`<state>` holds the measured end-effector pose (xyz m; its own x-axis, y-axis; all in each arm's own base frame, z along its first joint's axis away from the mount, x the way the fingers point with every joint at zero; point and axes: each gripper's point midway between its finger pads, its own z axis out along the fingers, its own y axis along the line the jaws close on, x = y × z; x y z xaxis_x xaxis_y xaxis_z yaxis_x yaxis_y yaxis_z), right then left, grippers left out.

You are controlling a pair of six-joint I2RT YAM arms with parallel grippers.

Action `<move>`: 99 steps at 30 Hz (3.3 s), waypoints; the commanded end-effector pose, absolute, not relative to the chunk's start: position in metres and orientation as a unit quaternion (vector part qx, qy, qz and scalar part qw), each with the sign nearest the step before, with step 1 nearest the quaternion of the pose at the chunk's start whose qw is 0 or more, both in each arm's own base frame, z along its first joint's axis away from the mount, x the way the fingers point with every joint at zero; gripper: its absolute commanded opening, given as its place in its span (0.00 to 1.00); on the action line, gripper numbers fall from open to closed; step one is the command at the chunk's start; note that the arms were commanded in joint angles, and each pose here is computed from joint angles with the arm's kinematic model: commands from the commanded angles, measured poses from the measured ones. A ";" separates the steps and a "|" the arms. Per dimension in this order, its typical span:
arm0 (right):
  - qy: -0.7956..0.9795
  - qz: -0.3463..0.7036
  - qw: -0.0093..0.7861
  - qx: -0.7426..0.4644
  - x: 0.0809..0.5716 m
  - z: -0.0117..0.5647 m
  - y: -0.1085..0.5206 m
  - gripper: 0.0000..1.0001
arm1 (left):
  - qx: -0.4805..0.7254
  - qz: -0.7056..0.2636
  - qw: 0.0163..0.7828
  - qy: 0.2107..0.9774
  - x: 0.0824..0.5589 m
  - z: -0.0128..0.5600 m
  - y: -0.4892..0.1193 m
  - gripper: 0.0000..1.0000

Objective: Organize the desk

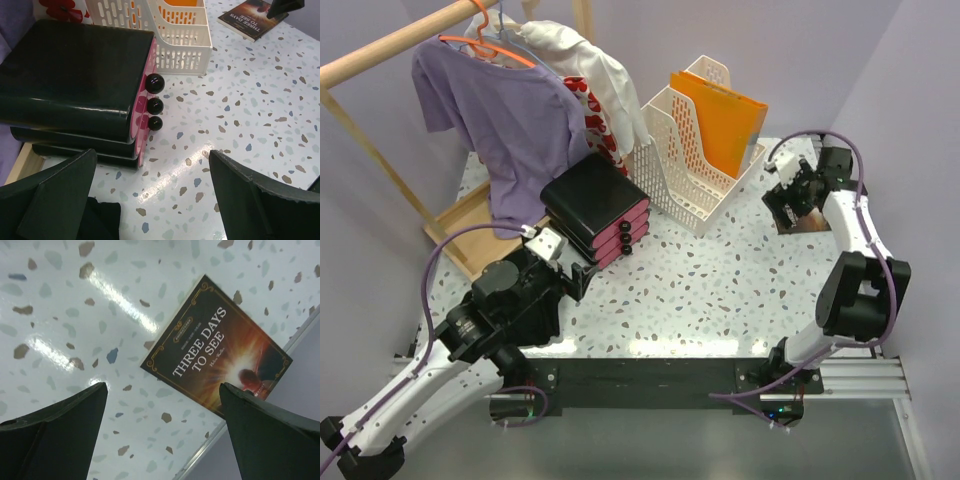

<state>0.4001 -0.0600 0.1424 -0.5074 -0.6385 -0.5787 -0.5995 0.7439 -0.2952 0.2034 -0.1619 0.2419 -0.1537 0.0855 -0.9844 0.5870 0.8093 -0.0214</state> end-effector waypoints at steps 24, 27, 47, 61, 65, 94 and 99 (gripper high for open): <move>0.938 -0.086 0.283 -0.180 0.465 0.038 -0.088 0.97 | 0.228 -0.205 0.618 0.724 0.207 0.249 -0.163 1.00; 0.941 -0.088 0.274 -0.175 0.464 0.029 -0.090 0.89 | 0.229 -0.206 0.617 0.724 0.207 0.249 -0.164 1.00; 0.954 -0.034 0.195 -0.226 0.410 -0.016 -0.073 0.00 | 0.230 -0.212 0.620 0.719 0.205 0.253 -0.164 1.00; 0.937 0.032 0.220 -0.269 0.352 0.027 -0.035 0.00 | 0.230 -0.215 0.620 0.719 0.205 0.253 -0.165 1.00; 0.924 0.053 0.223 -0.306 0.324 0.047 -0.016 0.00 | 0.229 -0.219 0.621 0.717 0.204 0.255 -0.166 1.00; 0.870 0.078 0.261 -0.410 0.261 0.083 0.063 0.71 | 0.152 -0.537 0.429 0.710 0.167 0.220 -0.285 1.00; 0.882 0.039 0.303 -0.358 0.296 0.077 0.062 0.99 | 0.146 -0.522 0.446 0.713 0.167 0.223 -0.275 1.00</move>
<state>0.2504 0.0628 0.0681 -0.5463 -0.6907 -0.4738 -0.7691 0.6377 -0.0428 0.1641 -0.2796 0.1990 -0.6244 -0.2073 -0.7531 0.6385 0.4200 -0.6449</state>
